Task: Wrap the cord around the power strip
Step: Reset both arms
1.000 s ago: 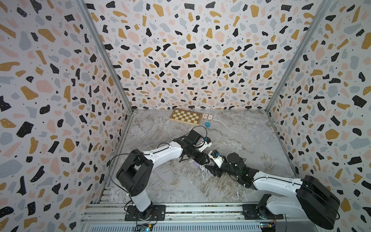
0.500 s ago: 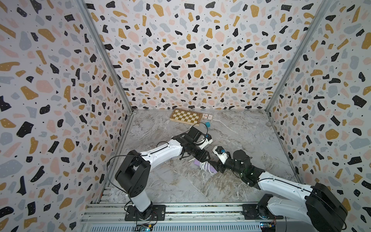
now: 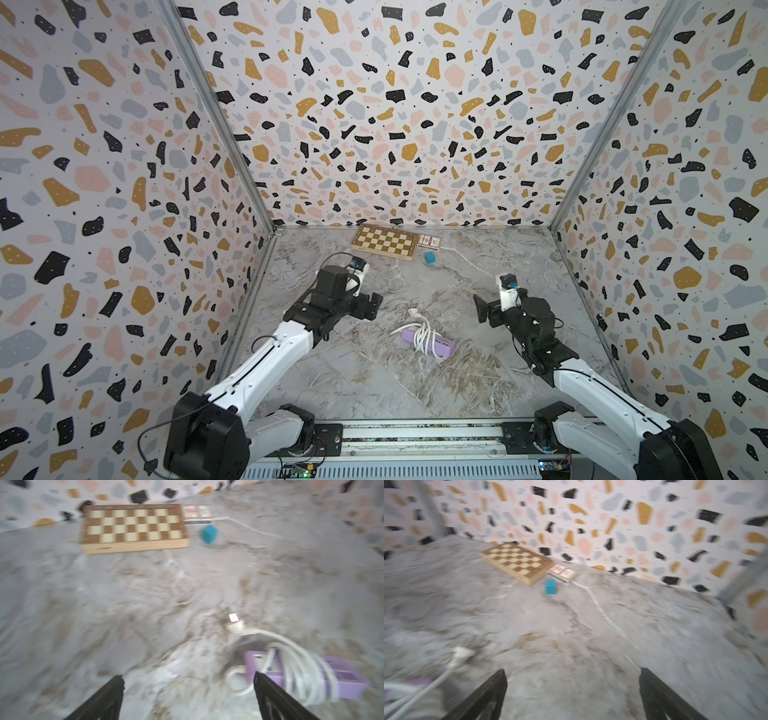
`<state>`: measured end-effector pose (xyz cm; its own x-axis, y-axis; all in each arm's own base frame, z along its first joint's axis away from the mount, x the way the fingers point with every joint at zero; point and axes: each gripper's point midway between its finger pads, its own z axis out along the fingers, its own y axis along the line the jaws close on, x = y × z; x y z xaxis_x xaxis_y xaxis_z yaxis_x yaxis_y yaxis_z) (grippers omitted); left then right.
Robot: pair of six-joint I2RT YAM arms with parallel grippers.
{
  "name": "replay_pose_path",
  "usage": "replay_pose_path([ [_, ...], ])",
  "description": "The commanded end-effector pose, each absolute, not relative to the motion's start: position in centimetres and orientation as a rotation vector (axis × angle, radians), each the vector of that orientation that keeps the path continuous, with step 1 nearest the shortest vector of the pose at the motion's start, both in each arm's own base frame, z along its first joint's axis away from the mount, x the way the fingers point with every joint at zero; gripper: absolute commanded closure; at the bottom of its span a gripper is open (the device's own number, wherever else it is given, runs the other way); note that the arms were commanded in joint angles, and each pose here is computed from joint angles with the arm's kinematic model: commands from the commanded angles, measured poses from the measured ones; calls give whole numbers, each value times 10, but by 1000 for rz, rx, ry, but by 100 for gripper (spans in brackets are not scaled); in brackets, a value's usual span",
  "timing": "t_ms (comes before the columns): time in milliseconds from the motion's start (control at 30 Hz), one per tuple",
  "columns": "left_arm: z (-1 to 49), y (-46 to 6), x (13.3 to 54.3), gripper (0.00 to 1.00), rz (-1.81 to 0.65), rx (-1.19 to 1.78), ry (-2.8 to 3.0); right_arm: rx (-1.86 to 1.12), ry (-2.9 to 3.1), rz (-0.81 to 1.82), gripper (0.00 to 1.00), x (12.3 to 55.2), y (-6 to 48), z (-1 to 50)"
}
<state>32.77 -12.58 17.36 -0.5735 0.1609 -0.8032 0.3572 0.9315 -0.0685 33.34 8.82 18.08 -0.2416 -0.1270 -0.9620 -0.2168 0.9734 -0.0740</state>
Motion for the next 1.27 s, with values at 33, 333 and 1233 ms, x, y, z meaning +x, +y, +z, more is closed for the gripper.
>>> replay_pose_path([
  [33, 176, -38, 355, 1, 61, -3, 2012, 43, 1788, -165, 0, 338, 15, 166],
  [333, 118, 5, 383, 1, 213, -26, 1962, 21, 1722, -90, 0, 365, 1, 139],
  [1233, 102, 18, 375, 1, 173, -101, 1888, -179, 1734, 10, 0, 369, 32, 120],
])
